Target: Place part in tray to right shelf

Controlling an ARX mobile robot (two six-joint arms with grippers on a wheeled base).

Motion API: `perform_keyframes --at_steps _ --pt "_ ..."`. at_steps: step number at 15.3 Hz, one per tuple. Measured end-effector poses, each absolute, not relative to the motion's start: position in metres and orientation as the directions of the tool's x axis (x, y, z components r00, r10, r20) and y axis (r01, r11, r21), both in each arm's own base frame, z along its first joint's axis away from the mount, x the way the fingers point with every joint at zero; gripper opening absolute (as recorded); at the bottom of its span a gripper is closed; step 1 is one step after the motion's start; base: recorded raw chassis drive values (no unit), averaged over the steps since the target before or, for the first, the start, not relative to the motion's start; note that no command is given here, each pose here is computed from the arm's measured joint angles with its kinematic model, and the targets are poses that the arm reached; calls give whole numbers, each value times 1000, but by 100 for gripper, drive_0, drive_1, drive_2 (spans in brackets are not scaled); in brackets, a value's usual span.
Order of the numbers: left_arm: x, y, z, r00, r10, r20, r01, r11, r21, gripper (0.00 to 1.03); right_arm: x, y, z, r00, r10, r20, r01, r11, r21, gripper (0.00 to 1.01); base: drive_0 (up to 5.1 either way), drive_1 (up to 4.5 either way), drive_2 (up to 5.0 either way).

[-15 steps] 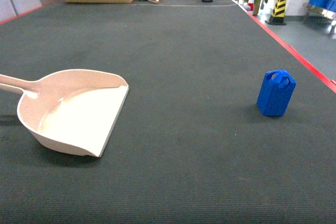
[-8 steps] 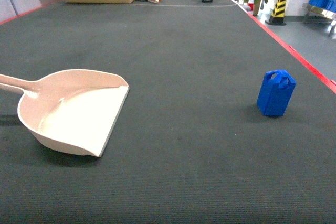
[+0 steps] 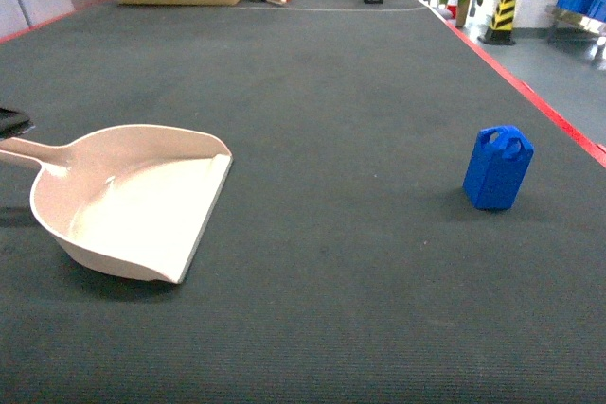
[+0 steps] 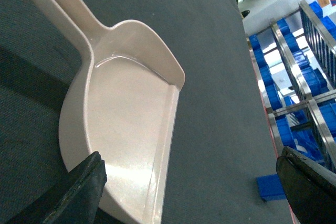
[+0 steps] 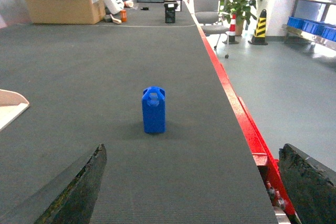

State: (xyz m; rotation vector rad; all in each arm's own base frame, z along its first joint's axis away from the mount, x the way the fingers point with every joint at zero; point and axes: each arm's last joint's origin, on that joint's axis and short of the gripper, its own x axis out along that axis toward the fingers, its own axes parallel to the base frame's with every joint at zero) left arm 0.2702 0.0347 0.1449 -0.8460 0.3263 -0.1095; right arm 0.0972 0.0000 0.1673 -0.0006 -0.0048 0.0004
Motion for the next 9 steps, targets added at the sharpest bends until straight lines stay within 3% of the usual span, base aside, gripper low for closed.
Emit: perform_keyframes --at_steps 2,9 --pt "295 42 136 941 -220 -258 -54 654 -754 98 97 0 167 1000 0 5 0 1000 -1 98 0 0 0" --pt "349 89 115 954 -95 -286 -170 613 -771 98 97 0 167 1000 0 5 0 1000 -1 98 0 0 0"
